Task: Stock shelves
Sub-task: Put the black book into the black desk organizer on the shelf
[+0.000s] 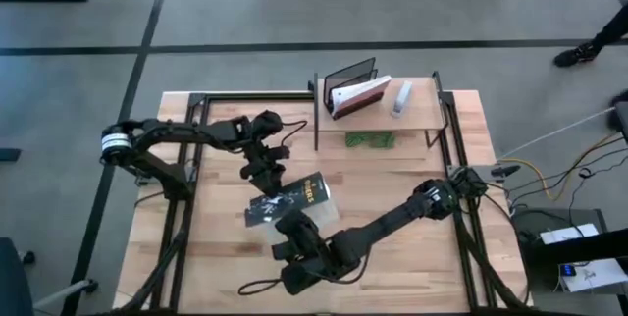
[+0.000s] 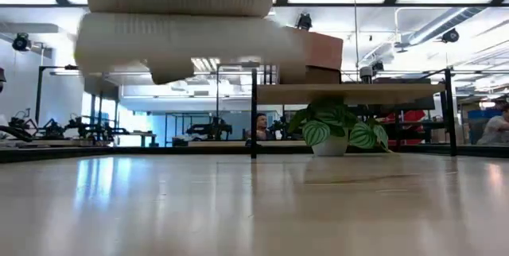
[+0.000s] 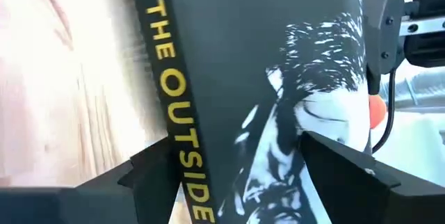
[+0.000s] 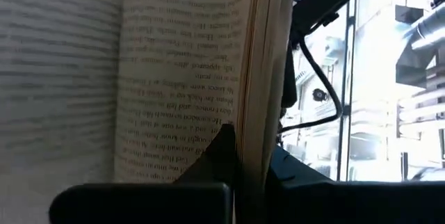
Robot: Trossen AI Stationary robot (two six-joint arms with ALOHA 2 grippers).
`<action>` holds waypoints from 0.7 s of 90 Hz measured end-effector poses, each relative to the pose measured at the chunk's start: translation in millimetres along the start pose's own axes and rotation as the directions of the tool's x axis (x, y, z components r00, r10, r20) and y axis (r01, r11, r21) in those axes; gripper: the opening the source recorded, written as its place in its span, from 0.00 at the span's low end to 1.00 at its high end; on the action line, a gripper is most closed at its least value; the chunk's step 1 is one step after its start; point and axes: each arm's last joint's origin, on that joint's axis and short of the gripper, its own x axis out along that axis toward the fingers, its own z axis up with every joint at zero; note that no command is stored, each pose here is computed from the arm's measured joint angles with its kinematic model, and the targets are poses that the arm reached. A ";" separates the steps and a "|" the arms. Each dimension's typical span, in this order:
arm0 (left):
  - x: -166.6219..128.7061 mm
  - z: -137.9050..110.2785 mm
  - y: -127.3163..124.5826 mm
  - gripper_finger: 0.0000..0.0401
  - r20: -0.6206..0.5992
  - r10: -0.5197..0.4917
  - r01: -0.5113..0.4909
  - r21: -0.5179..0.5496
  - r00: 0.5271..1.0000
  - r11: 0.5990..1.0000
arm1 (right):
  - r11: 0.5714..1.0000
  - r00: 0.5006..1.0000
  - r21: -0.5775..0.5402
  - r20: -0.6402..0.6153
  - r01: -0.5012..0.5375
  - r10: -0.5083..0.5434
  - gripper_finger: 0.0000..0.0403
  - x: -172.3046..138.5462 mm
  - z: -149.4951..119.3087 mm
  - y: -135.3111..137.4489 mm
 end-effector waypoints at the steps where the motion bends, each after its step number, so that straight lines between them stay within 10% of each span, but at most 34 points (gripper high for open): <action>1: 0.1 0.0 -0.2 0.68 0.000 0.000 0.000 0.001 1.000 1.000 | 1.000 1.000 0.001 0.000 0.000 0.000 0.00 -0.1 0.0 0.4; 63: 0.8 -0.1 -1.4 0.68 0.006 0.017 -0.017 -0.014 1.000 1.000 | 0.996 0.996 0.058 0.062 -0.068 0.064 0.00 -2.8 3.6 29.5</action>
